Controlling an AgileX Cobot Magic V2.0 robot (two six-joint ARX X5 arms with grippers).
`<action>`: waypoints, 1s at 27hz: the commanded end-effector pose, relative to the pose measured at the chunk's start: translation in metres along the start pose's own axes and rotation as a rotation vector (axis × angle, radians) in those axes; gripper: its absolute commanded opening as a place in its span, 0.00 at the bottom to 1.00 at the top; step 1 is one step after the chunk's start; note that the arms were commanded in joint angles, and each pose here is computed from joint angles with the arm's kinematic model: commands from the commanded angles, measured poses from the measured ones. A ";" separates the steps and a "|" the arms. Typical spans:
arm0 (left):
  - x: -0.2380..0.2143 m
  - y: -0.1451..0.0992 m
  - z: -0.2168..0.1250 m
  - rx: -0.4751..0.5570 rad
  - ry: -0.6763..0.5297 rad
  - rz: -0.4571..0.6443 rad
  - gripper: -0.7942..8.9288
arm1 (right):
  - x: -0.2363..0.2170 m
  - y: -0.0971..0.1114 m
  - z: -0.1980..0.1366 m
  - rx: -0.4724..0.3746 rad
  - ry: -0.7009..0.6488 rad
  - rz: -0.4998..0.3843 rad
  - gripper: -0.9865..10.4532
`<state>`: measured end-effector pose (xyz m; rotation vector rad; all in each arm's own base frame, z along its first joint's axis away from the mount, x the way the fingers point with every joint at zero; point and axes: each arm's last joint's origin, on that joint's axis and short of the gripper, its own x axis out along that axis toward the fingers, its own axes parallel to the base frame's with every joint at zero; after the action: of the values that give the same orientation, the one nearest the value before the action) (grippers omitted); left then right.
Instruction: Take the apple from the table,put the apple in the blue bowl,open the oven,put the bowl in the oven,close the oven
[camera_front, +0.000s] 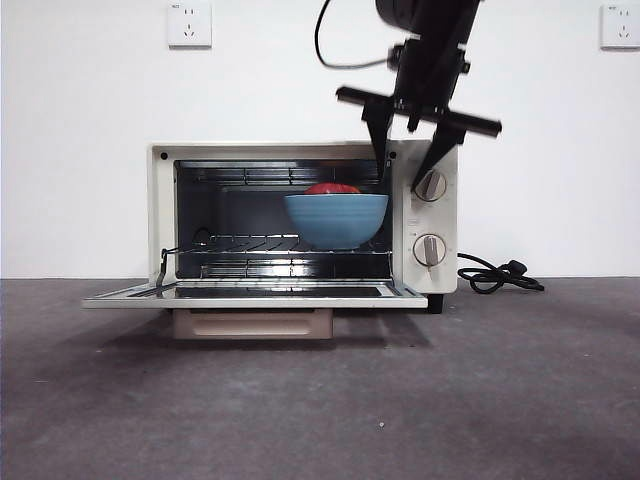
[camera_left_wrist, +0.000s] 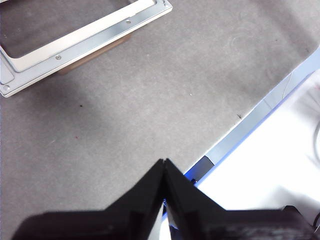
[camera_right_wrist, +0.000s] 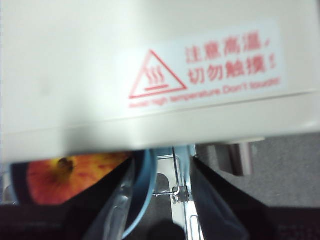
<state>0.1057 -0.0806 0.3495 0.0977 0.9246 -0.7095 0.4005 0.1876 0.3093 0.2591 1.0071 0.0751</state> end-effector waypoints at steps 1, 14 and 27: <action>0.001 0.001 0.000 0.012 -0.011 0.020 0.08 | -0.019 0.004 0.001 -0.080 -0.041 0.020 0.25; 0.010 0.022 0.011 -0.063 -0.028 0.305 0.07 | -0.147 -0.001 -0.014 -0.457 -0.209 0.031 0.25; 0.050 0.077 0.015 -0.245 -0.007 0.185 0.07 | -0.218 -0.035 -0.051 -0.610 -0.184 -0.006 0.14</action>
<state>0.1793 -0.0540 0.3142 -0.0186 0.9530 -0.4029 0.2434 0.1251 0.4550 -0.2628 0.7634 0.3263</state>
